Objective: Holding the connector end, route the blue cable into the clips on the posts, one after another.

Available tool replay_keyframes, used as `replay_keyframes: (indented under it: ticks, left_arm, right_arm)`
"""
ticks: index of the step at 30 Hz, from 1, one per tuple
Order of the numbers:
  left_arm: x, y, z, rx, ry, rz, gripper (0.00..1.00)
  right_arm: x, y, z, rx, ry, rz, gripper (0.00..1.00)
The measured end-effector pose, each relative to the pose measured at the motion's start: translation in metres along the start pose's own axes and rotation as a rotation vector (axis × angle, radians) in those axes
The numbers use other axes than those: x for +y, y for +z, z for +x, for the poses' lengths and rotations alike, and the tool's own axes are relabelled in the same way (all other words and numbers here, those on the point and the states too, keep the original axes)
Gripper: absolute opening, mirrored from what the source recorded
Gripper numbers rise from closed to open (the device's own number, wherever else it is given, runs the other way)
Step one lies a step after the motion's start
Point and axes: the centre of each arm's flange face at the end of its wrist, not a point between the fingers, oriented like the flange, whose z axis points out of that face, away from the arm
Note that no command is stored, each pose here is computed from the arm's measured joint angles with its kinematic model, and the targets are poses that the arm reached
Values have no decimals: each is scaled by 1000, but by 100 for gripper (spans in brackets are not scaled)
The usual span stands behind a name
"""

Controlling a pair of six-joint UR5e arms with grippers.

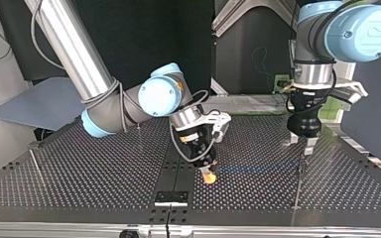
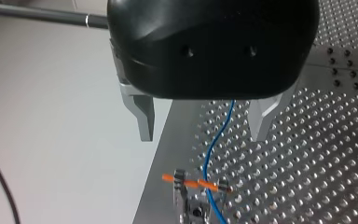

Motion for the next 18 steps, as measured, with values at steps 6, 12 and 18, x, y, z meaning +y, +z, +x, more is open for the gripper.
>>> replay_keyframes:
  ticks: [6,12,18]
  left_arm:
    - [1,11,13,27,47,18,100]
    - [8,19,27,75,100,-4,100]
    - [10,20,28,77,154,-5,100]
  right_arm:
    - [1,0,0,0,0,-1,0]
    - [3,0,0,0,-1,-3,0]
    - [3,1,1,1,-1,-2,0]
